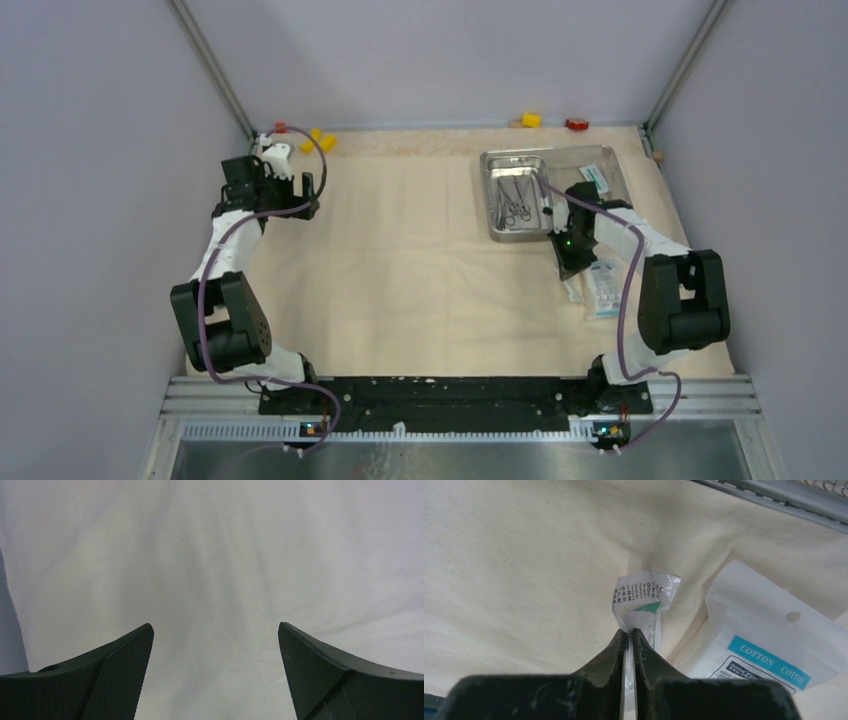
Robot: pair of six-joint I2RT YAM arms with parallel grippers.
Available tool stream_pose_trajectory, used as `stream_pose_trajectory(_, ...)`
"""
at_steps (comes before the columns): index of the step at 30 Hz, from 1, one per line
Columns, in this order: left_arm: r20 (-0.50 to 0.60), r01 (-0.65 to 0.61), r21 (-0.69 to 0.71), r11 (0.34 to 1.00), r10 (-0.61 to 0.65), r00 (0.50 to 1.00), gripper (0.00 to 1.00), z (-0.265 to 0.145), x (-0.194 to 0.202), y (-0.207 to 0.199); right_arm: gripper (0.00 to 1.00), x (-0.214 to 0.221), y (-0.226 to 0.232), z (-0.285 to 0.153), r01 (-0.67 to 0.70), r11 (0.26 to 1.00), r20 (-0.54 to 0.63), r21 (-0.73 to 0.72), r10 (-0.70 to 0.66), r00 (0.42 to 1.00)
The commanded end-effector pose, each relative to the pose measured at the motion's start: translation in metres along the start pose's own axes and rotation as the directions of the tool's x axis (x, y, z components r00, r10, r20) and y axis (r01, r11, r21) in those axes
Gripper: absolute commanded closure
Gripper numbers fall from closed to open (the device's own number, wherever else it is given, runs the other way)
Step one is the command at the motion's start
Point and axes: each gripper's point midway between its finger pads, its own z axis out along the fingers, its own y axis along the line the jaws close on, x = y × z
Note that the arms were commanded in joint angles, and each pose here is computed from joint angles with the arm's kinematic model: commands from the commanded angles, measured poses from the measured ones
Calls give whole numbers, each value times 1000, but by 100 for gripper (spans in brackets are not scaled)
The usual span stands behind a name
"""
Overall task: Open and lay out the surgical kit
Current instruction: Place the medical item in the surgical kit, then pick up the medical item from the container.
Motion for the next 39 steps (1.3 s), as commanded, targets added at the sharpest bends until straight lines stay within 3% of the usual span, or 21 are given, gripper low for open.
stream_pose_trajectory(1, 46, -13, -14, 1000, 13, 999, 1, 0, -21, 6, 94, -11, -5, -13, -2, 998, 77, 57, -3, 997)
stream_pose_trajectory(15, 34, -20, -11, 1000, 20, 999, 1, 2, -15, 6, 65, -18, 4, -25, 12, 1000, 89, 10, -13, 996)
stream_pose_trajectory(22, 26, -31, -14, 999, 31, 999, 1, 2, -14, 7, 62, -64, 1, -71, 39, 999, 290, 38, -48, 956)
stream_pose_trajectory(32, 50, -48, 3, 999, 47, 998, 1, -5, -19, 1, 56, -149, -65, -121, -32, 987, 449, 158, -43, 893)
stream_pose_trajectory(39, 55, -31, 22, 999, 30, 998, 1, -6, -19, -3, 56, -201, -129, -89, -32, 981, 410, 191, -50, 911)
